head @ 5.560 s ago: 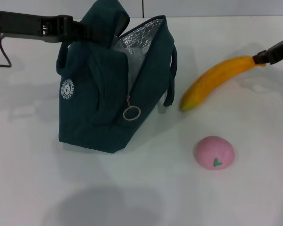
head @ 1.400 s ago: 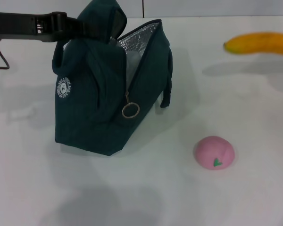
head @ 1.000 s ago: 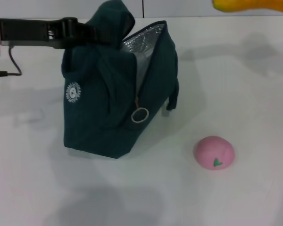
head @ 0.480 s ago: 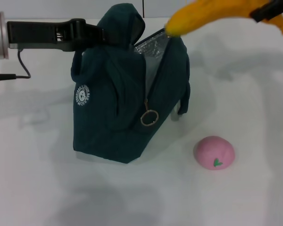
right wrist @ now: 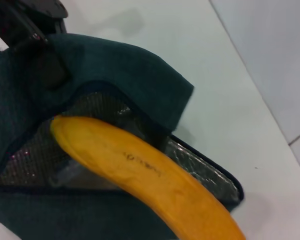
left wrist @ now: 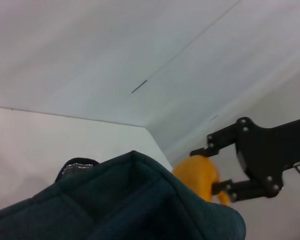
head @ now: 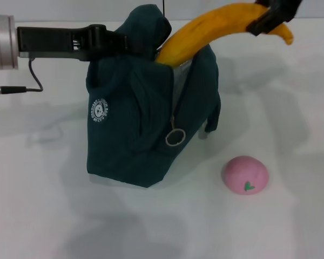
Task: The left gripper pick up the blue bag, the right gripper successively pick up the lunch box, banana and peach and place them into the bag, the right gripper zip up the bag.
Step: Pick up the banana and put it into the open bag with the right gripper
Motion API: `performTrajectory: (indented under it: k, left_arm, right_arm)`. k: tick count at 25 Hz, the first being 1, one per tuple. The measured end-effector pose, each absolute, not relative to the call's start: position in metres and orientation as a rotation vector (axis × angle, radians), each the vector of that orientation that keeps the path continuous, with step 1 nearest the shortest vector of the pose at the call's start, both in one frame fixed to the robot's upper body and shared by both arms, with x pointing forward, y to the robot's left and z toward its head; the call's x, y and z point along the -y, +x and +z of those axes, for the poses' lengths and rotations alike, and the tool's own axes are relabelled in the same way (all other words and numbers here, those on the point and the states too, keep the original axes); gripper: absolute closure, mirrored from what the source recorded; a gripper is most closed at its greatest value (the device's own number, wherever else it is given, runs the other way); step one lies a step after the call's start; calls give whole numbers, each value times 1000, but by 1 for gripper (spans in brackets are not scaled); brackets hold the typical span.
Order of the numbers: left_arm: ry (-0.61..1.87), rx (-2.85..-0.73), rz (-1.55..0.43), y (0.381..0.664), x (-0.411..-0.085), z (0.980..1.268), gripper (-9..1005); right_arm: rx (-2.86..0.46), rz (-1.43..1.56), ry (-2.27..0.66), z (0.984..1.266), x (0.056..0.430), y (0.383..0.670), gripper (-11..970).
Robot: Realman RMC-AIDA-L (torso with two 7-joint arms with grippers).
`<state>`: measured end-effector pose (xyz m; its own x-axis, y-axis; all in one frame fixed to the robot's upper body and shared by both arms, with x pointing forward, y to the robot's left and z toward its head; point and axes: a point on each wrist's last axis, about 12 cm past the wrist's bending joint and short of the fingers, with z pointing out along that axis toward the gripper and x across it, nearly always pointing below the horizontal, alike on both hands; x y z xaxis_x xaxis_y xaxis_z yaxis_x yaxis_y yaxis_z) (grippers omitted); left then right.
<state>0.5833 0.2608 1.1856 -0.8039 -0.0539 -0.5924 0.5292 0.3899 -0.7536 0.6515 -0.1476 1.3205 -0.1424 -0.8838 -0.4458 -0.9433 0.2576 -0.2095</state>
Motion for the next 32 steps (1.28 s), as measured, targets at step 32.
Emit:
performTrajectory:
  k: [32]
  left_arm:
    - [448,-2119,-1436,584,-253,1181,960]
  right_arm:
    - [-1706,54,-2013,1293,40,627,511]
